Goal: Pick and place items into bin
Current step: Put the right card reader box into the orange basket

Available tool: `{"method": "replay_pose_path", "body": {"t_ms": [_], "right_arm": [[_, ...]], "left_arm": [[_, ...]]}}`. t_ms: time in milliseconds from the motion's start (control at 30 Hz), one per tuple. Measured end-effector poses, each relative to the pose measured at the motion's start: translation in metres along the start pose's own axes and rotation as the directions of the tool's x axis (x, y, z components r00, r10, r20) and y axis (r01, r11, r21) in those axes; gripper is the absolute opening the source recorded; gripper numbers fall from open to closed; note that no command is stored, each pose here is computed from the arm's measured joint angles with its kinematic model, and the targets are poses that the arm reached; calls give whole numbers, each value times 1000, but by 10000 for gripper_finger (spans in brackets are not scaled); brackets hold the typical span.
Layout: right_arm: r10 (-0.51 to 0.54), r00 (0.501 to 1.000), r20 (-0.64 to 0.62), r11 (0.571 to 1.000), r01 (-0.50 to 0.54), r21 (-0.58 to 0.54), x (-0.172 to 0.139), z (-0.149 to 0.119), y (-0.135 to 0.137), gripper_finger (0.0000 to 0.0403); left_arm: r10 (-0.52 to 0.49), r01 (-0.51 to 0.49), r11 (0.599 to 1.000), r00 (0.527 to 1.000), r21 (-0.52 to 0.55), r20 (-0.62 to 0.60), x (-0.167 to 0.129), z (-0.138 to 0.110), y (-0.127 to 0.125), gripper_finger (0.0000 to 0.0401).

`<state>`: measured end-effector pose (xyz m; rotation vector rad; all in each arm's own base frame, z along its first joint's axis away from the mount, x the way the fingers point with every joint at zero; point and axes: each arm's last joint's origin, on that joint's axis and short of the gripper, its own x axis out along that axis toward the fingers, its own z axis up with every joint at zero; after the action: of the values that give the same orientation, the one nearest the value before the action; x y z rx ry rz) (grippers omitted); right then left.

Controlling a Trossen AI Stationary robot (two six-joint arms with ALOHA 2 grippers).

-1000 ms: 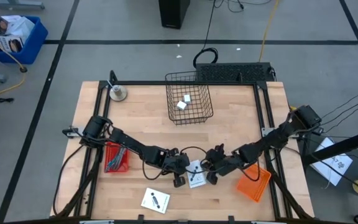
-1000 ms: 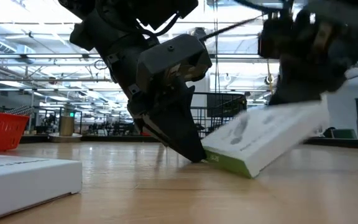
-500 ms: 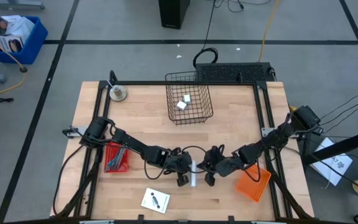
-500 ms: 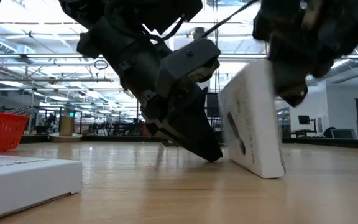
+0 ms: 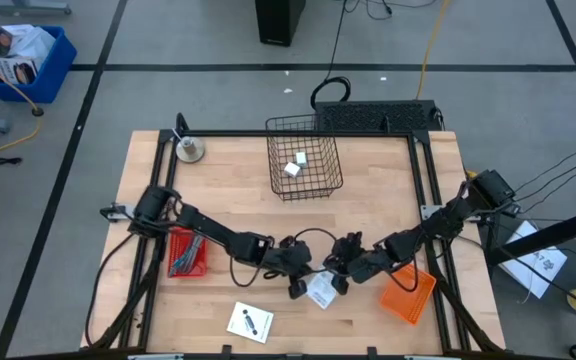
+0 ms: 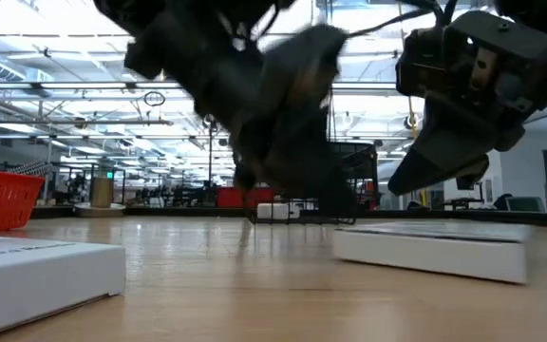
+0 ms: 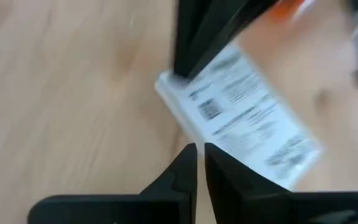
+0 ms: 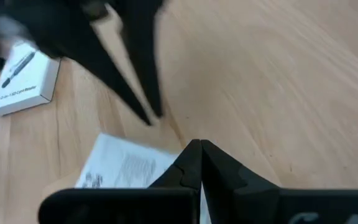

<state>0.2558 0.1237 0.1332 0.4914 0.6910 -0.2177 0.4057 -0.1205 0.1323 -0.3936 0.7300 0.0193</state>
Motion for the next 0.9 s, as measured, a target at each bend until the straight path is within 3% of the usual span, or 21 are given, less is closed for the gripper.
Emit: {"method": "replay_pose_path", "body": {"t_ms": [200,367,500,667,900], "right_arm": [[-27,999,-31,999,28,30,0,-10,-10,0],[85,987,-137,994,-75,73,-6,-18,0,0],[109,979,-171,991,-94,91,-12,-30,7,0],[51,975,-214,994,-30,101,-12,-40,5,0],[17,982,-189,999,-10,37,0,-26,-7,0]], "left_arm": [[-24,24,999,1000,28,11,-6,3,-6,35],[-52,52,997,999,50,-4,-7,0,-12,35],[-57,57,996,998,72,3,-8,-1,-15,35],[-54,53,996,999,71,6,-8,-1,-15,35],[31,-34,998,998,47,50,-4,-1,-10,35]]}}
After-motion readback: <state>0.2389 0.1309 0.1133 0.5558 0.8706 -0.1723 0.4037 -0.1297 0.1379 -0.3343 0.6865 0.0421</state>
